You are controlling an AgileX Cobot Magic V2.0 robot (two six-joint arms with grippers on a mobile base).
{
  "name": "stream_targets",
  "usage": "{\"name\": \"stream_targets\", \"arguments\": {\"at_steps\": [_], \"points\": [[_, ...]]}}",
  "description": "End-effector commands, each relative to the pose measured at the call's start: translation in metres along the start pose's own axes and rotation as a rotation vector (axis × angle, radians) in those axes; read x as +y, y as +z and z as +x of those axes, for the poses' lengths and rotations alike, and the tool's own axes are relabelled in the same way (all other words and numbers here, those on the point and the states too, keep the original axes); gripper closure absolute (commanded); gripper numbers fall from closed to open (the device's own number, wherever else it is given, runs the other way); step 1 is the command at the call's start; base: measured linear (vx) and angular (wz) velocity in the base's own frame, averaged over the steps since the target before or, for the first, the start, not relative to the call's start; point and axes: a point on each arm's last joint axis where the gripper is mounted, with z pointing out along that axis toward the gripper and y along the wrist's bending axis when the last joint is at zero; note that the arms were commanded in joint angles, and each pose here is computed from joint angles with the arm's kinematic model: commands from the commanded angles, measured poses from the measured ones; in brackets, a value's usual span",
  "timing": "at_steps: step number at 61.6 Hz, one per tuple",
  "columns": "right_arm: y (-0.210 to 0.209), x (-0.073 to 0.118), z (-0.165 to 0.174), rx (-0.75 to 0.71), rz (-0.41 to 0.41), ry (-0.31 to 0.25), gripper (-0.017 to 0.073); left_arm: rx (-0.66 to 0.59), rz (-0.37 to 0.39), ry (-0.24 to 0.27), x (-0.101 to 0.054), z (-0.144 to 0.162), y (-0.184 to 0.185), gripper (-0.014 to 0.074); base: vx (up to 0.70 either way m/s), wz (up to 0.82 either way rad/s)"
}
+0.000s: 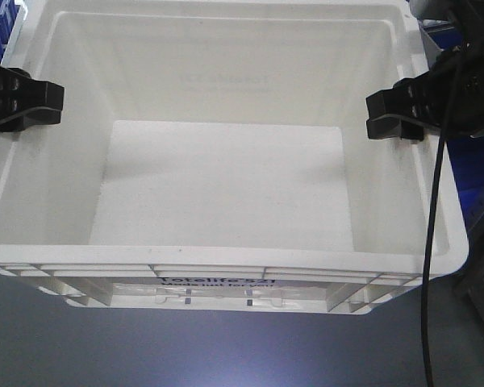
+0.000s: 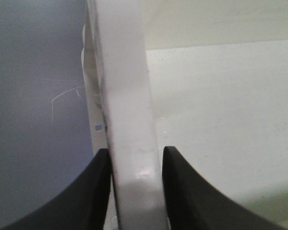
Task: Move bin from left to right shelf
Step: 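Keep the tote gripped by both rims during transport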
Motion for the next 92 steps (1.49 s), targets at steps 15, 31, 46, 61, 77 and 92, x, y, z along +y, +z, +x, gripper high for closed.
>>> {"name": "stream_targets", "arguments": {"at_steps": [15, 31, 46, 61, 77, 92], "points": [[-0.0211, 0.0003, -0.0126, -0.147, 0.033, -0.045, 0.0564, -0.181, 0.026, 0.051, -0.0076, -0.0148, -0.0237, 0.0601, 0.35, 0.0], [-0.0211, 0.0003, -0.0126, -0.147, 0.033, -0.045, 0.0564, -0.181, 0.026, 0.051, -0.0076, -0.0148, -0.0237, 0.0601, 0.36, 0.0], [-0.0211, 0.0003, -0.0126, -0.147, 0.033, -0.045, 0.0564, -0.181, 0.026, 0.051, -0.0076, -0.0148, -0.0237, 0.0601, 0.38, -0.02], [-0.0211, 0.0003, -0.0126, -0.147, 0.033, -0.045, 0.0564, -0.181, 0.026, 0.051, -0.0076, -0.0148, -0.0237, 0.0601, 0.39, -0.08], [-0.0211, 0.0002, -0.0124, -0.144, 0.035, -0.046, 0.0564, -0.181, 0.026, 0.051, -0.0076, -0.0148, -0.0237, 0.0601, 0.41, -0.11], [-0.0211, 0.0003, -0.0124, -0.145, 0.033, -0.045, 0.0564, -0.181, 0.026, 0.051, -0.0076, -0.0148, -0.0237, 0.0601, 0.43, -0.01]]}}
